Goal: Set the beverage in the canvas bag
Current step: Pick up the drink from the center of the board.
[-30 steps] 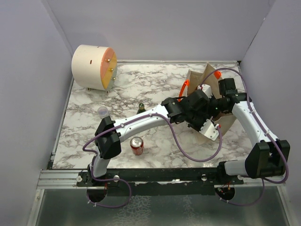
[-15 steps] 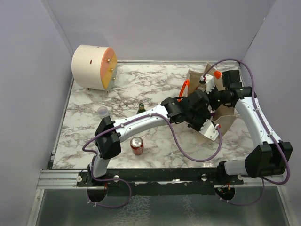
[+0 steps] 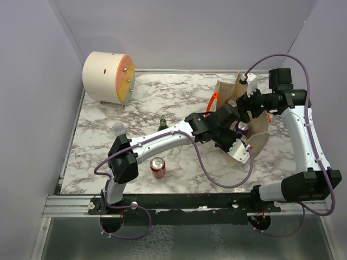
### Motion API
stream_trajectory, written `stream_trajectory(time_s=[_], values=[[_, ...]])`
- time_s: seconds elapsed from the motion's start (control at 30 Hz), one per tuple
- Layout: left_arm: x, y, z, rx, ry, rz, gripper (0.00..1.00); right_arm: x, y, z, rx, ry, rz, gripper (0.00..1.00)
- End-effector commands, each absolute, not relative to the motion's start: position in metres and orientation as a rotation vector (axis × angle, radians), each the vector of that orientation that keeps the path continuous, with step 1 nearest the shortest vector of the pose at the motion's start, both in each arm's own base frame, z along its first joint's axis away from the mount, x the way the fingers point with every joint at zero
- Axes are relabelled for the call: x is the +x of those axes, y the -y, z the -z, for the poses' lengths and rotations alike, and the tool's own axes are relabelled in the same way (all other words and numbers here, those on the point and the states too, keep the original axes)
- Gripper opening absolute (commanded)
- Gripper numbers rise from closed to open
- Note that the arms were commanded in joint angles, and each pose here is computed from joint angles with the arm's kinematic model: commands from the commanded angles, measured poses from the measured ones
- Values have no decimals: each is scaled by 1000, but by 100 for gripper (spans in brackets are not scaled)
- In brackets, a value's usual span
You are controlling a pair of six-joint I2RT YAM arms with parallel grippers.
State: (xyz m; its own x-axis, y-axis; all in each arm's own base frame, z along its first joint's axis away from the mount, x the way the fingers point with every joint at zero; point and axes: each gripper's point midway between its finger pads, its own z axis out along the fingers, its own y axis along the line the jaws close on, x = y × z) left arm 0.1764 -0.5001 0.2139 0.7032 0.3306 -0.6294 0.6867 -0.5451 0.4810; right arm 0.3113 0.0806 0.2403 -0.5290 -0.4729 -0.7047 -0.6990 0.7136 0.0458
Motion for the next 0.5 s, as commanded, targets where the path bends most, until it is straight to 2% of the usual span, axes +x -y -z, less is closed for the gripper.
stream_trajectory(time_s=[0.0, 0.23, 0.47], values=[[158, 497, -224, 2190, -677, 669, 4, 284, -78, -273, -942, -2212, -459, 62], [155, 498, -216, 2190, -696, 696, 4, 258, -66, -292, -1005, -2185, -377, 50], [157, 500, -209, 2174, -740, 704, 4, 233, -58, -271, -1126, -2159, -314, 47]])
